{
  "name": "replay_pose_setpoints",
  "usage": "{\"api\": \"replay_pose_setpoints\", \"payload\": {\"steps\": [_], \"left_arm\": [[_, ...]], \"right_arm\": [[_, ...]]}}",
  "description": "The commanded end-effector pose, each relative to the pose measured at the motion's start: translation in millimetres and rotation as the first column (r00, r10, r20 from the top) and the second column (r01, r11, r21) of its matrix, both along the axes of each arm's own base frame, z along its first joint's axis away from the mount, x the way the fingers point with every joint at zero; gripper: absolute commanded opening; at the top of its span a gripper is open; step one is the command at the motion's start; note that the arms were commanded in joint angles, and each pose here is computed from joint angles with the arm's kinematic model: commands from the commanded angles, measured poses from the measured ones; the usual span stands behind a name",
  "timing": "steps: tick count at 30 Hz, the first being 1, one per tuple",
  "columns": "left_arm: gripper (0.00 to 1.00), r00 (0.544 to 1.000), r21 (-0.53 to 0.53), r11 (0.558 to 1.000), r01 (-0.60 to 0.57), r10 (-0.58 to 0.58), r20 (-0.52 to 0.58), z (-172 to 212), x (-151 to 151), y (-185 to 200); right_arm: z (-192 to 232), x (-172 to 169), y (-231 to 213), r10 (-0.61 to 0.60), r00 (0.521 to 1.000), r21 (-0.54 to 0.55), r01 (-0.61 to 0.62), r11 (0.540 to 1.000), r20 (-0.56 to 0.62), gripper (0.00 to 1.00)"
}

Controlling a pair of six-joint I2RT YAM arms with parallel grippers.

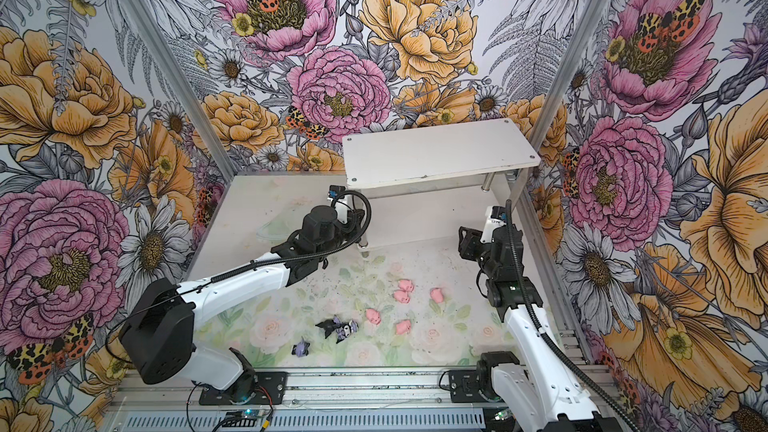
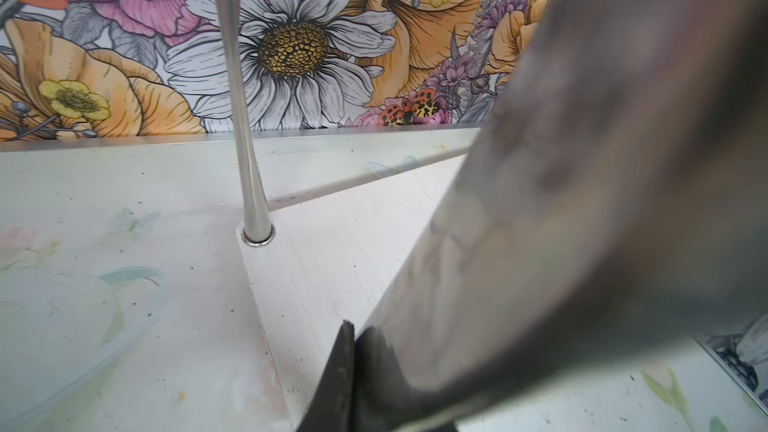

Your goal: Place and organize the plastic toys onto the shelf

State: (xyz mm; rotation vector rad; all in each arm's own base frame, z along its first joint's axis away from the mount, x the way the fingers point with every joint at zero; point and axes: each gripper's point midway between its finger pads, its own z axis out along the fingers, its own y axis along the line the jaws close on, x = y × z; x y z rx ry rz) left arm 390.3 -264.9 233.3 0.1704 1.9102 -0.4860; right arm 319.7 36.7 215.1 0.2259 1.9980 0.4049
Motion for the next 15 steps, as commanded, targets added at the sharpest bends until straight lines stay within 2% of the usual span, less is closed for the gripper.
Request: {"api": "replay_pose_setpoints", "payload": {"steps": [1,10,12,15], "left_arm": [[0.01,0.968,-0.036,0.969,-0.244,0.246,0.048,28.7,28.1,80.3],[0.02,0.881,-0.029,0.883,-0.468,0.469,0.058,34.6,40.1,191.2],[0.03,0.870,-0.046,0.872,-0.487,0.489,0.058,37.9,41.9,203.7],[0.10,0.871,-0.060,0.873,-0.483,0.487,0.067,43.7,43.3,205.6]], "right_arm": [[11.5,-4.8,-10.0,-0.041,0.999,-0.041,0.041,0.998,0.023,0.49],[5.8,-4.3,-33.2,-0.166,0.986,-0.089,0.167,0.982,0.014,0.57],[3.9,0.4,-31.0,-0.157,0.988,-0.082,0.157,0.984,0.004,0.57],[-2.5,7.5,-21.3,-0.112,0.993,-0.060,0.111,0.992,-0.021,0.57]]}}
